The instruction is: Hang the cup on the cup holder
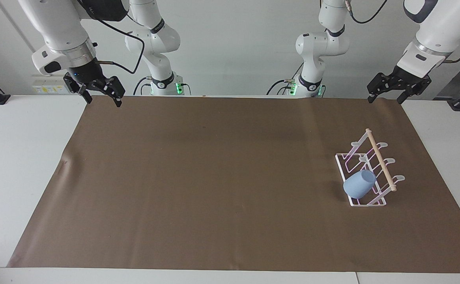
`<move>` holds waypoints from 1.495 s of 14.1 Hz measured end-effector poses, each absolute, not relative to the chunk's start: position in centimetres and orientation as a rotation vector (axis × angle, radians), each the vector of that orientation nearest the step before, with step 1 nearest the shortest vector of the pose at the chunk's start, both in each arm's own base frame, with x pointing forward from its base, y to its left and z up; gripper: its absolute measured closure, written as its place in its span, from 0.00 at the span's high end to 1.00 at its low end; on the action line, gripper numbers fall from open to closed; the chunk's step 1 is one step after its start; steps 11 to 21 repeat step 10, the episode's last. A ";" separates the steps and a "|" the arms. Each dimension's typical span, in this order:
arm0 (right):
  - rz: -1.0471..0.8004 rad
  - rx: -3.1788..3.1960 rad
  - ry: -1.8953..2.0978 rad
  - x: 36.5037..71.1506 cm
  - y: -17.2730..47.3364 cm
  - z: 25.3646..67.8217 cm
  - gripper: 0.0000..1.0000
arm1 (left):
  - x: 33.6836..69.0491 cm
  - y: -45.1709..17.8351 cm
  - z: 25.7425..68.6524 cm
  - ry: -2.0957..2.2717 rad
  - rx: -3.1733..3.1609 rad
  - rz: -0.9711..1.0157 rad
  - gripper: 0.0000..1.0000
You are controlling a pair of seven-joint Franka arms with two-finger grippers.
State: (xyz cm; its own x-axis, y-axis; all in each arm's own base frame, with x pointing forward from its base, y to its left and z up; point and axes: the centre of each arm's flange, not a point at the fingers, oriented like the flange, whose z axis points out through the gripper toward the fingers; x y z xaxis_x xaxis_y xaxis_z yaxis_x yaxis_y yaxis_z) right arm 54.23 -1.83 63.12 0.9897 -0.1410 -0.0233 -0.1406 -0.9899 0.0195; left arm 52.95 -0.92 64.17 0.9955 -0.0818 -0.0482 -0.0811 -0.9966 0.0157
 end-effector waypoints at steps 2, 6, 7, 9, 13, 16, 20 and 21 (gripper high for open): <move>-0.039 3.116 -0.220 54.2 -1.8 63.1 1.00 | 53.0 -1.5 64.2 -0.124 3.126 -0.072 1.00; -0.039 3.116 -0.220 54.2 -1.8 63.1 1.00 | 53.0 -2.0 64.1 -0.111 3.127 -0.076 1.00; -0.039 3.116 -0.220 54.2 -1.8 63.1 1.00 | 53.1 -2.0 64.0 -0.111 3.127 -0.078 1.00; -0.039 3.116 -0.220 54.2 -1.8 63.1 1.00 | 53.1 -2.0 63.9 -0.110 3.128 -0.082 1.00; -0.039 3.116 -0.220 54.2 -1.8 63.1 1.00 | 53.2 -2.0 63.8 -0.110 3.128 -0.083 1.00; -0.039 3.116 -0.220 54.2 -1.8 63.1 1.00 | 53.2 -2.0 63.8 -0.110 3.128 -0.083 1.00; -0.039 3.116 -0.220 54.2 -1.8 63.1 1.00 | 53.2 -2.0 63.8 -0.110 3.128 -0.083 1.00; -0.039 3.116 -0.220 54.2 -1.8 63.1 1.00 | 53.2 -2.0 63.8 -0.110 3.128 -0.083 1.00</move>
